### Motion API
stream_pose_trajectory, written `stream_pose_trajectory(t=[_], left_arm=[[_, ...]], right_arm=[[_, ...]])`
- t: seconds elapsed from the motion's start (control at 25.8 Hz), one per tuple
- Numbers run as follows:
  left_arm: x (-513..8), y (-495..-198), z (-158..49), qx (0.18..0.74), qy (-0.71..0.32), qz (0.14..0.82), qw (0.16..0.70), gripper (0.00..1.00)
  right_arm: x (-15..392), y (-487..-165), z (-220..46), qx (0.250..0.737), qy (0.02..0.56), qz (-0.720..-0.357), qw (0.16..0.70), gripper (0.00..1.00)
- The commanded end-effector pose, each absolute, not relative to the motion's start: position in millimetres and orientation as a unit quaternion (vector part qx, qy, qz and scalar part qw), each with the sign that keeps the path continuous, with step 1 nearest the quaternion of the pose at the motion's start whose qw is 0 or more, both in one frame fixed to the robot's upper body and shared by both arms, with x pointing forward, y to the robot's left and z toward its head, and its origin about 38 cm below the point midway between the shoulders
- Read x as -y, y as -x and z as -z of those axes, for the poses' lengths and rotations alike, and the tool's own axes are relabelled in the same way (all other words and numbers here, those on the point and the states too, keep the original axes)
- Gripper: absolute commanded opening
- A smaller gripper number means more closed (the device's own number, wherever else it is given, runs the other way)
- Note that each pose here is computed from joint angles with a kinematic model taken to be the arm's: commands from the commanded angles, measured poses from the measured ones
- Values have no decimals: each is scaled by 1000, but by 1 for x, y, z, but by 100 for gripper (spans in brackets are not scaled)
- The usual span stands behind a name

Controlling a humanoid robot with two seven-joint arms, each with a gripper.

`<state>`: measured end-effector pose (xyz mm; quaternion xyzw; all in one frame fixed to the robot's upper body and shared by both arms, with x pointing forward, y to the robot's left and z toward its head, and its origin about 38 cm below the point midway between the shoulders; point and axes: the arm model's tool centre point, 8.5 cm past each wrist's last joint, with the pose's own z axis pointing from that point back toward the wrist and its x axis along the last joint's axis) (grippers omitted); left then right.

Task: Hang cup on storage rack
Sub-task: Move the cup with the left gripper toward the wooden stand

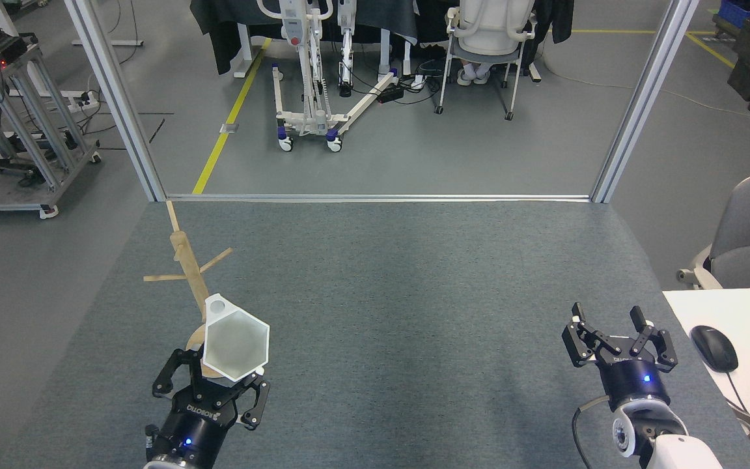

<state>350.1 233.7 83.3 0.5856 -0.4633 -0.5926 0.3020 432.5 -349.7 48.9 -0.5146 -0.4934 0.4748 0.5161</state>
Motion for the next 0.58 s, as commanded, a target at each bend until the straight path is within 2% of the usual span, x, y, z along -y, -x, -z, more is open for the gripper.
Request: stream_pose_trajectory(t=[0.0,0.12,0.27,0.43,0.54], left_arm=[[-253,-349,-84,435,-614,580,313,7],[-275,-353,-87,401,-647,561,325,8],[-293,-356,-80,379,-655,562,334,8],[-307,-357,-73,364,-658,576,322,8],[-321,-363,-75,342,-667,590,301,8]], right_arm=[[348,-433,-52,498,516,-473,512,99],[349,-432,-49,493,517,-475,514,99],[350,-431,-49,483,525,-474,516,99],[346,-431,-48,480,527,-480,511,99],[346,-431,-48,480,527,-481,511,99]])
